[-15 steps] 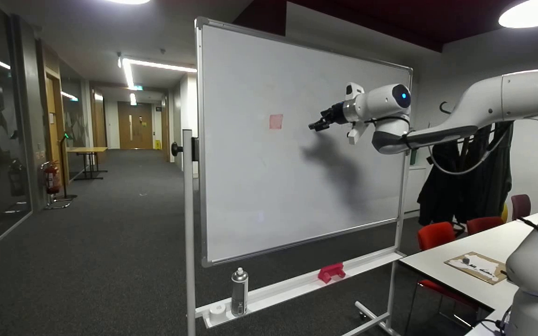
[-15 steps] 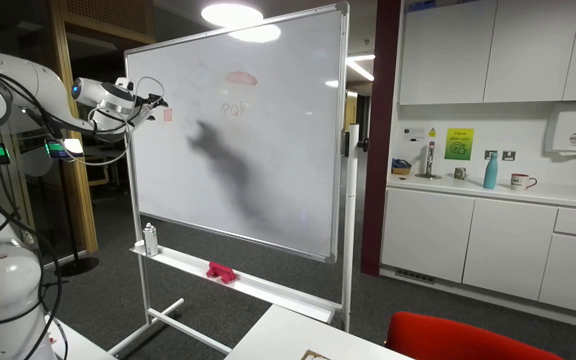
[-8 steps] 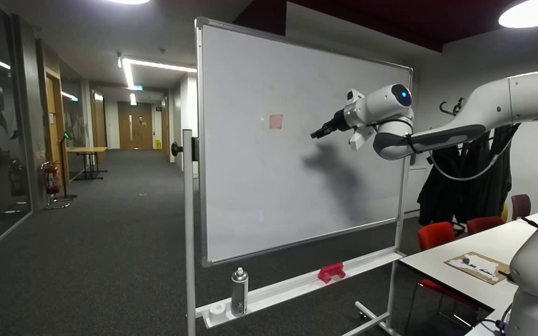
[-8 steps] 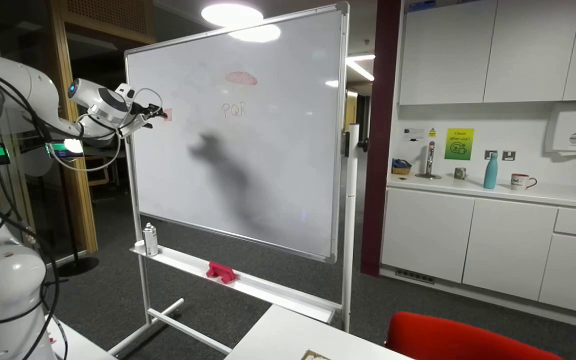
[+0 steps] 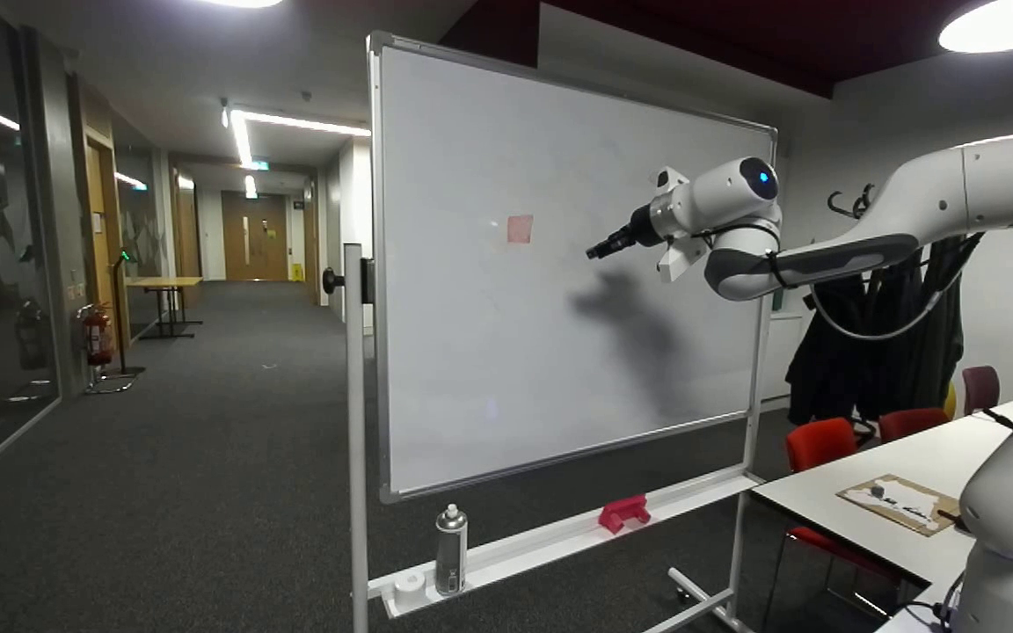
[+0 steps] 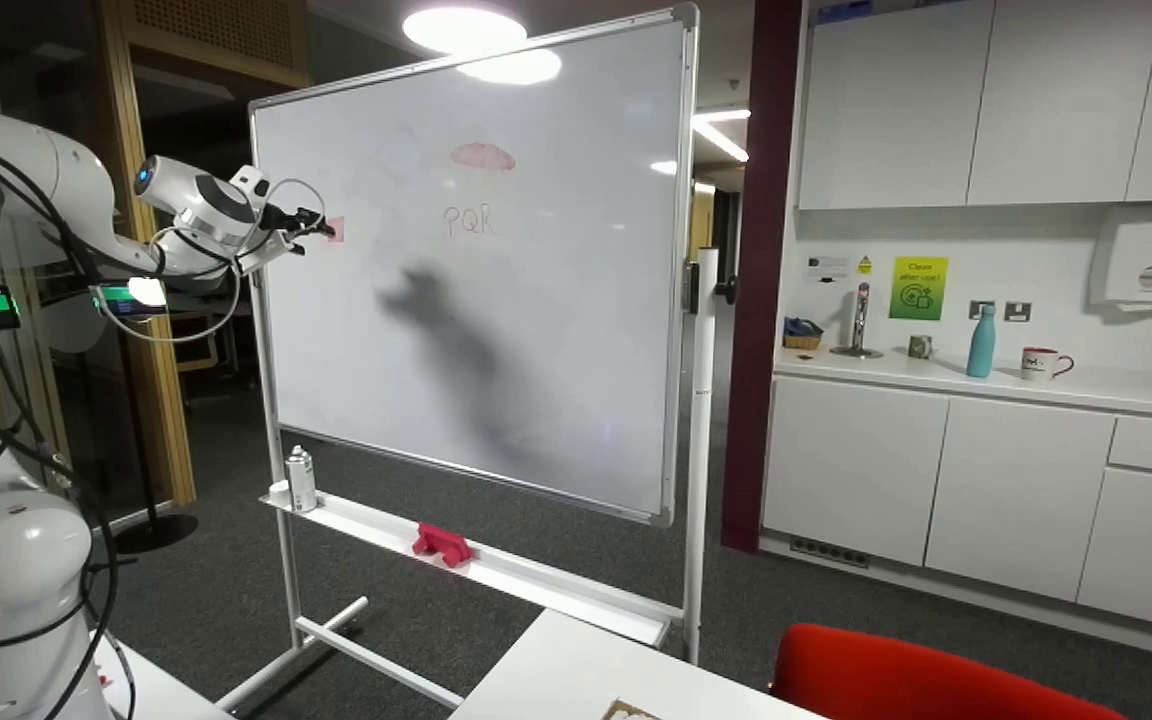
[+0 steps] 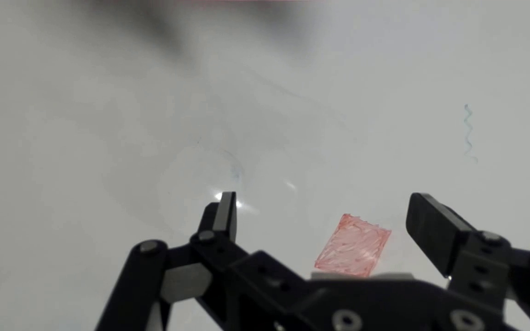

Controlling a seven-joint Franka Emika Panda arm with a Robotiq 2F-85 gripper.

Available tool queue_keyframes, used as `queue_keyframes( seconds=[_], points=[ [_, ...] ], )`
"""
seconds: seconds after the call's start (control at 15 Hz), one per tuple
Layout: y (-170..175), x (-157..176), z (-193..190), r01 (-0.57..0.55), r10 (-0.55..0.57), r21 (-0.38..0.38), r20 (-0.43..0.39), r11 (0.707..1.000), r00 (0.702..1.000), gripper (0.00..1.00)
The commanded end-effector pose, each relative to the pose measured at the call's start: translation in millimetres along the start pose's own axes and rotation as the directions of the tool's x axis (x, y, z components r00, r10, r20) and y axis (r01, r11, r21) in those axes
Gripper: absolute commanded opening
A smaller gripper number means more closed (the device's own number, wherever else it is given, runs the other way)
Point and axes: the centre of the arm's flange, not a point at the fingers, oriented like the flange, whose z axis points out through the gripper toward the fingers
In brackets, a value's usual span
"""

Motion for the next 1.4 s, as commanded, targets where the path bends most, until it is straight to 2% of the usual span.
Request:
queue_keyframes(
  seconds=[0.0, 0.2, 0.47, 0.67, 0.87, 1.0, 1.07, 1.33],
  points=[
    [-0.7, -5.9, 1.3, -0.157, 0.158, -0.064, 0.019, 0.986, 0.987, 1.00],
    [0.9, -15.9, 0.5, -0.290, 0.304, -0.133, 0.094, 0.948, 0.948, 1.00],
    [-3.7, -31.5, -0.3, -0.395, 0.441, -0.215, 0.245, 0.893, 0.864, 1.00],
    [-10.3, -42.2, 2.7, -0.423, 0.490, -0.249, 0.376, 0.871, 0.786, 1.00],
    [-15.7, -52.7, 4.7, -0.453, 0.525, -0.268, 0.503, 0.850, 0.687, 1.00],
    [-18.1, -61.5, 4.6, -0.452, 0.521, -0.275, 0.576, 0.849, 0.630, 1.00],
    [-18.9, -66.4, 3.2, -0.438, 0.502, -0.267, 0.613, 0.858, 0.610, 1.00],
    [-20.7, -81.6, -4.0, -0.379, 0.417, -0.224, 0.713, 0.898, 0.564, 1.00]
  ],
)
